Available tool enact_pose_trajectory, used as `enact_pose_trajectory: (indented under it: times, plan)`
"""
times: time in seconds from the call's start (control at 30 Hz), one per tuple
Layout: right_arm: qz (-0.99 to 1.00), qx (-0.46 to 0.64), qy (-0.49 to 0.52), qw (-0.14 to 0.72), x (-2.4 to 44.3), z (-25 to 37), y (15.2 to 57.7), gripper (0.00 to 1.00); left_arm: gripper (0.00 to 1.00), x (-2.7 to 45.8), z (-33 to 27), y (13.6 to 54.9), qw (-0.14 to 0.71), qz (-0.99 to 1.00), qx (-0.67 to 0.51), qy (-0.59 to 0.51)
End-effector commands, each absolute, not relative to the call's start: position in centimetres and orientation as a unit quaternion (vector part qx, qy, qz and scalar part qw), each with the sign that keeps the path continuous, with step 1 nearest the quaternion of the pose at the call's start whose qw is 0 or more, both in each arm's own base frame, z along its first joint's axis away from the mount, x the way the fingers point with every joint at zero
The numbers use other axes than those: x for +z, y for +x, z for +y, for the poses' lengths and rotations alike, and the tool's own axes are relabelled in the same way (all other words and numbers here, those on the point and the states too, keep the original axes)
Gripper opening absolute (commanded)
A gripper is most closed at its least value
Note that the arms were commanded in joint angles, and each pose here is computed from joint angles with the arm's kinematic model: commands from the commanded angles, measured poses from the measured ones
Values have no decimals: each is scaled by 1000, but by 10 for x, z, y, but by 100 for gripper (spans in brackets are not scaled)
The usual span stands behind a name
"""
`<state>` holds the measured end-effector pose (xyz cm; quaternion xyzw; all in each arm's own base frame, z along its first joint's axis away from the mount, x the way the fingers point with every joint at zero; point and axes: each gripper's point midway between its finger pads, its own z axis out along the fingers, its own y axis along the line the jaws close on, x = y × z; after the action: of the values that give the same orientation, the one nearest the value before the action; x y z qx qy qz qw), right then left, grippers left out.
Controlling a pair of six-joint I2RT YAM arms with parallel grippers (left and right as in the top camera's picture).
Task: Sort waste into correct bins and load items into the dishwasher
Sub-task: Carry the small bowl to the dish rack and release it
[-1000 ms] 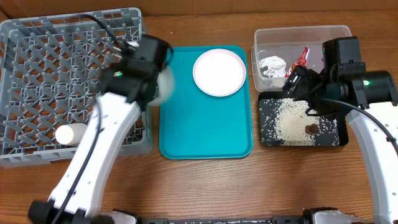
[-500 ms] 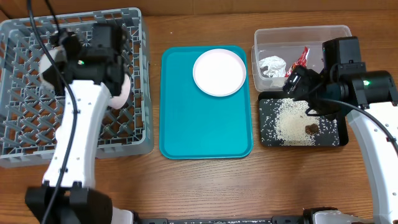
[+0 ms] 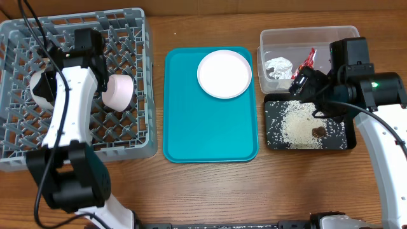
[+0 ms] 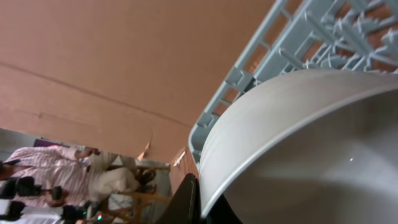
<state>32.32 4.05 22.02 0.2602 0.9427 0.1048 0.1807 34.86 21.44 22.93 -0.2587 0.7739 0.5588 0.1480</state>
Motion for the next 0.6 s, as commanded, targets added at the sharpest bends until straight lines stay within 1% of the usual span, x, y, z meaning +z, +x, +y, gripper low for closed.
enact_pose_trajectory:
  times: [0.0,0.33,0.57]
  plan:
    - [941,107,260,188,225,41,326,100,4,211,224,353,125,768,575,-252]
    - [941,107,260,188,225,41,326,100,5,187,229,386,120,776,581,-212]
    - [941,107,260,188,225,41,326,100,5,171,231,391,93,781,590,-182]
